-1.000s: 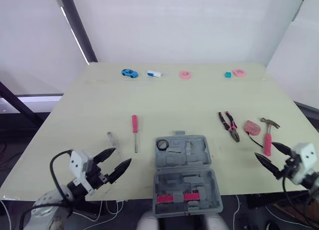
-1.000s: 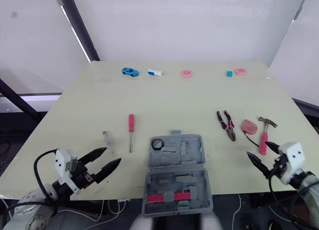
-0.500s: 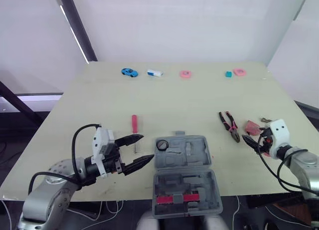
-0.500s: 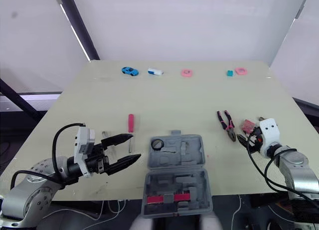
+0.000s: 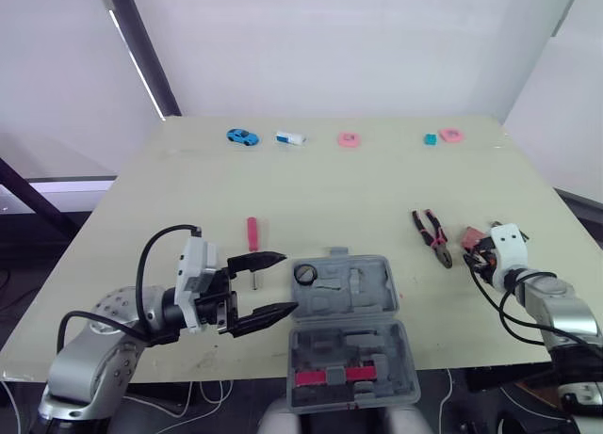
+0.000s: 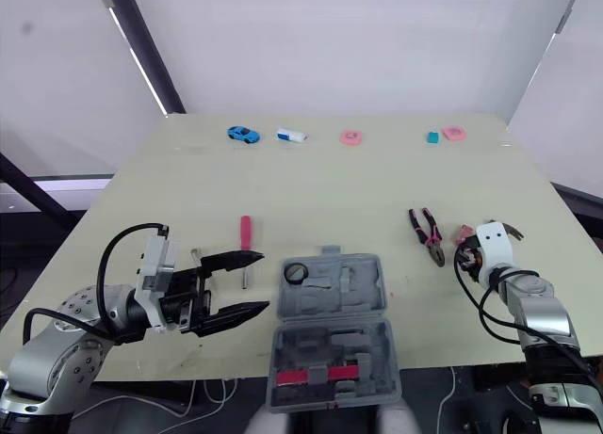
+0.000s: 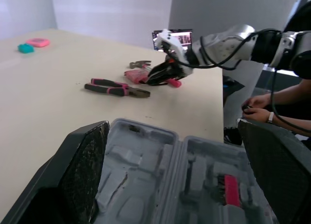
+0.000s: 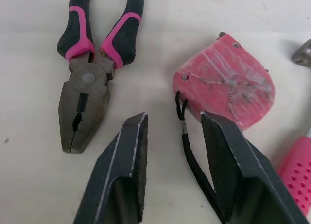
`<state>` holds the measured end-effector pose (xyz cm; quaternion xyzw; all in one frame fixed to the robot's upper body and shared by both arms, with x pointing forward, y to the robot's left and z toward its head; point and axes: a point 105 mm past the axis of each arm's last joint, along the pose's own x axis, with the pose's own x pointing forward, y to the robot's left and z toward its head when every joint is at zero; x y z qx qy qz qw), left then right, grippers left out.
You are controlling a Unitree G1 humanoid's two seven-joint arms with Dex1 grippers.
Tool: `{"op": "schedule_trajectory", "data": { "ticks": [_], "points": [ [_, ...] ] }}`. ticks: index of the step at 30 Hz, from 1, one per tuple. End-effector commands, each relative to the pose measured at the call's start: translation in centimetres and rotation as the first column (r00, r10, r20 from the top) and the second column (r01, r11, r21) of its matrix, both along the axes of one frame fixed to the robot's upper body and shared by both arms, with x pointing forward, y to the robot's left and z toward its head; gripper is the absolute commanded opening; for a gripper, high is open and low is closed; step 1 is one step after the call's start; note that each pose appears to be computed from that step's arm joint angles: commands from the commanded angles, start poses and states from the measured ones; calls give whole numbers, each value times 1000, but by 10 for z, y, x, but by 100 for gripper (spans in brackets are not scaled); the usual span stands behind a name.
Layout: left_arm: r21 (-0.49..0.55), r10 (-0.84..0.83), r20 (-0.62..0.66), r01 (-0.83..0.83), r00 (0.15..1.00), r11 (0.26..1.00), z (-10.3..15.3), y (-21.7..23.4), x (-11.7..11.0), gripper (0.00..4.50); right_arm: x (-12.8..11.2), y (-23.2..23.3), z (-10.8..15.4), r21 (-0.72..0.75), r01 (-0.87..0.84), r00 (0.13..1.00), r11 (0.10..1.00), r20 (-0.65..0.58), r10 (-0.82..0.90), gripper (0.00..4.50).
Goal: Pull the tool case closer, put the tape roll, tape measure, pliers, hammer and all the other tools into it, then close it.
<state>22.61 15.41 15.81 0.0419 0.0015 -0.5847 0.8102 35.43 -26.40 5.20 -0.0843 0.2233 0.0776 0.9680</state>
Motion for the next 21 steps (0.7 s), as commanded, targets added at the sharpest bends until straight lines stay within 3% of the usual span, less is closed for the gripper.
{"op": "schedule_trajectory", "data": {
  "ticks": [1,10,15,21],
  "points": [
    [-17,-25,51,26,998,1000,10,-3,-4,450,3,1,7,2,22,1000,1000,15,-22,169],
    [-17,3,45,-2,999,1000,2,2,-4,450,9,4,1,24,71,997,997,-6,-70,169],
    [-12,10,54,-9,999,1000,-3,3,-7,450,9,0,-3,5,99,995,995,-17,-99,6],
    [-22,17,67,-16,998,1000,-6,3,-7,450,3,-3,-6,0,108,994,994,-21,-108,6]
  ]
}}
